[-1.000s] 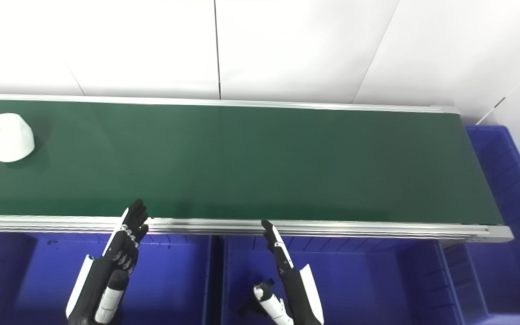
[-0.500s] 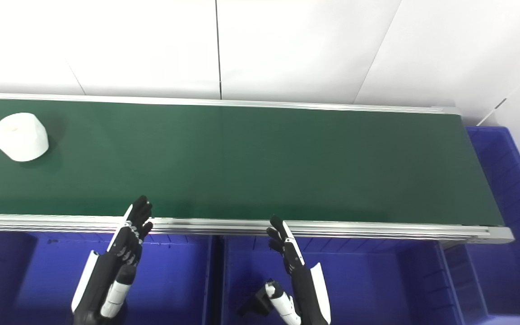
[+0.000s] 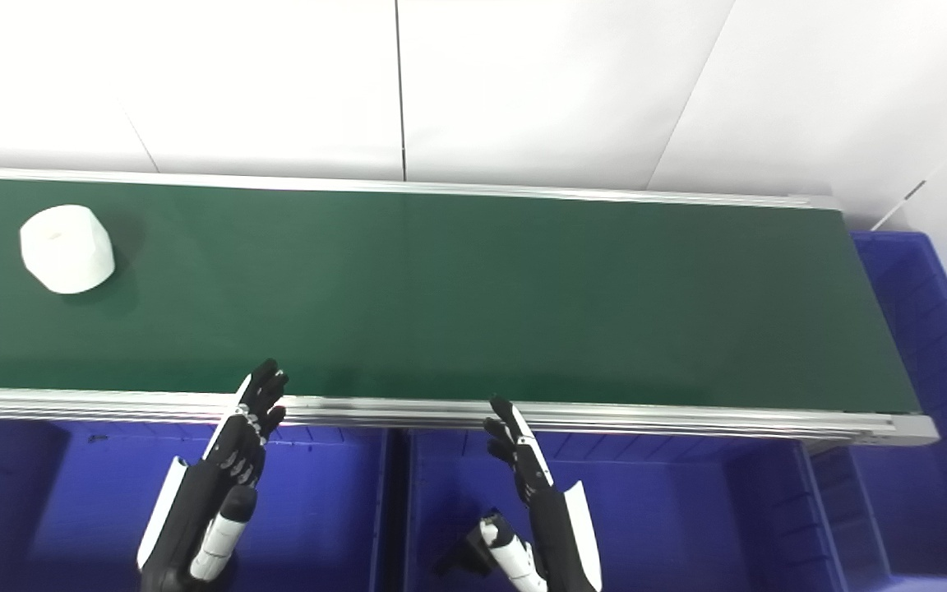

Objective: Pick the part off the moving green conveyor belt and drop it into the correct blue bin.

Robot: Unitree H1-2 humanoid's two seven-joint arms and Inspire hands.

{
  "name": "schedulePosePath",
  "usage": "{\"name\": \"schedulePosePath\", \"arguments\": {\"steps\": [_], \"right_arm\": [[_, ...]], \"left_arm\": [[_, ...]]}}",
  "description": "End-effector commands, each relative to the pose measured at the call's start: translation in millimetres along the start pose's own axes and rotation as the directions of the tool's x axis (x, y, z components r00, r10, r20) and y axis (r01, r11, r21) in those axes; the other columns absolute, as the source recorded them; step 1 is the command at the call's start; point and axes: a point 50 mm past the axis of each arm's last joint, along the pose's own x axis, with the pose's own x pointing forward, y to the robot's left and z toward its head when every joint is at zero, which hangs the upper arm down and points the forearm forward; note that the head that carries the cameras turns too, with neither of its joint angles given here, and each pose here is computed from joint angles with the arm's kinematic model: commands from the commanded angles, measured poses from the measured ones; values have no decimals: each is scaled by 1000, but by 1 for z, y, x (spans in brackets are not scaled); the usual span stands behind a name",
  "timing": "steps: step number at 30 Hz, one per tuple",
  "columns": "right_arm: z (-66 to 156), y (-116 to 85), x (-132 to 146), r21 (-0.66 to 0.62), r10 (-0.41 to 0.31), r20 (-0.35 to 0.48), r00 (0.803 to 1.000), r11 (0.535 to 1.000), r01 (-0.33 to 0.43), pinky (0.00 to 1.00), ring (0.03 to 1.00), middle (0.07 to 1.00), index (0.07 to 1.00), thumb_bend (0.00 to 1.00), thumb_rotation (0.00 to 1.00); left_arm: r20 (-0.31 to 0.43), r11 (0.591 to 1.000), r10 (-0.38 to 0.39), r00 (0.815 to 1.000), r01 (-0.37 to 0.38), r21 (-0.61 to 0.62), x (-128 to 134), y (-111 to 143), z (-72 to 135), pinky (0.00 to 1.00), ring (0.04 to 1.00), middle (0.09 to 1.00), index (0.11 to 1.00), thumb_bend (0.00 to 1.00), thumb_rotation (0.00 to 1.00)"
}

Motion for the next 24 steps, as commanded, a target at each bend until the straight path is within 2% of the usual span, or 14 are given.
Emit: {"name": "schedulePosePath", "arguments": {"steps": [1,24], "right_arm": [[7,2,-1,15,-4,41,999,1000,3,861,907,953,943,827,975],[2,2,-5,22,3,36,999,1000,-4,864,908,951,945,824,965]], "left_arm": [[43,1000,-5,999,5,8,-2,0,7,990,995,968,964,760,859],[42,1000,-16,999,15,13,-6,-3,4,977,990,967,961,777,857]]}}
